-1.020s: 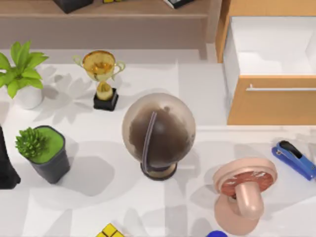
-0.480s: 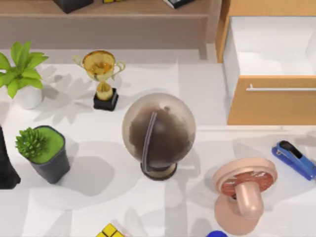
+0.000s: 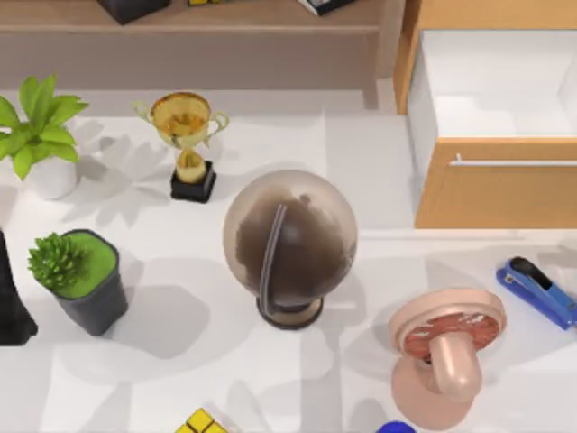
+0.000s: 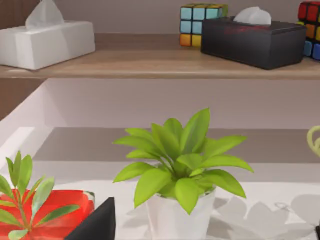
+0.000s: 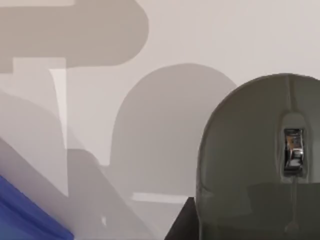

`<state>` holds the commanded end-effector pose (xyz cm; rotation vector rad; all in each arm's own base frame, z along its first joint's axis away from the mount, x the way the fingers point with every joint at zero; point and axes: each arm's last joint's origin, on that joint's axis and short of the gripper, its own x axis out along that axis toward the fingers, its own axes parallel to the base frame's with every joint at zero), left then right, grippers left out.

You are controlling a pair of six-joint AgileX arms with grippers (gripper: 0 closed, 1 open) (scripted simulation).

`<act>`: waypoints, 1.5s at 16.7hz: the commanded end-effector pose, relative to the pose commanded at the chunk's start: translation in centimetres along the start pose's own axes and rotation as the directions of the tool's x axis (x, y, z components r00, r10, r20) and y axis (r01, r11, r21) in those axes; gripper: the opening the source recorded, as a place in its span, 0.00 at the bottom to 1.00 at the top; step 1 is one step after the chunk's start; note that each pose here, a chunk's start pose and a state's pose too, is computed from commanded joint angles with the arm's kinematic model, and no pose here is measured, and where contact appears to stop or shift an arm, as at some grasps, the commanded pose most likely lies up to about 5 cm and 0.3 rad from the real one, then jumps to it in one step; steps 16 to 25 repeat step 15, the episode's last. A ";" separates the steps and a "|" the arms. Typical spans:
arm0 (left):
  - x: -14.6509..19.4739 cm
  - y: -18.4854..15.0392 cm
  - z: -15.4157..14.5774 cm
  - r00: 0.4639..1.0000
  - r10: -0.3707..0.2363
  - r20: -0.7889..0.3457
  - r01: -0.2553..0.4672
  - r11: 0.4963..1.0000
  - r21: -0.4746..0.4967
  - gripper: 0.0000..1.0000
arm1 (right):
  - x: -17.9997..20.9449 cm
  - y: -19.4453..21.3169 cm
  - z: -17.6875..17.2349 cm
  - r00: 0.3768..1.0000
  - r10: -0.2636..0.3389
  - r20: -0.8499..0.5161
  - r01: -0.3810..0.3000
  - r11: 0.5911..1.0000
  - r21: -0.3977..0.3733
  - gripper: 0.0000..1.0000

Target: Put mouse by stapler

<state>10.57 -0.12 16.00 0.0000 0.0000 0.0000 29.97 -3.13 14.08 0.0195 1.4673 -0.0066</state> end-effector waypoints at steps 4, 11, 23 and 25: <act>0.0 0.0 0.0 1.000 0.000 0.000 0.000 1.000 0.000 1.00 | 0.0 0.0 0.0 1.000 0.000 0.000 0.000 1.000 0.000 0.60; 0.0 0.0 0.0 1.000 0.000 0.000 0.000 1.000 0.000 1.00 | 0.0 0.0 0.0 1.000 0.000 0.000 0.000 1.000 0.000 1.00; 0.0 0.0 0.0 1.000 0.000 0.000 0.000 1.000 0.000 1.00 | 0.0 0.0 0.0 1.000 0.000 0.000 0.000 1.000 0.000 1.00; 0.0 0.0 0.0 1.000 0.000 0.000 0.000 1.000 0.000 1.00 | 0.0 0.0 0.0 1.000 0.000 0.000 0.000 1.000 0.000 1.00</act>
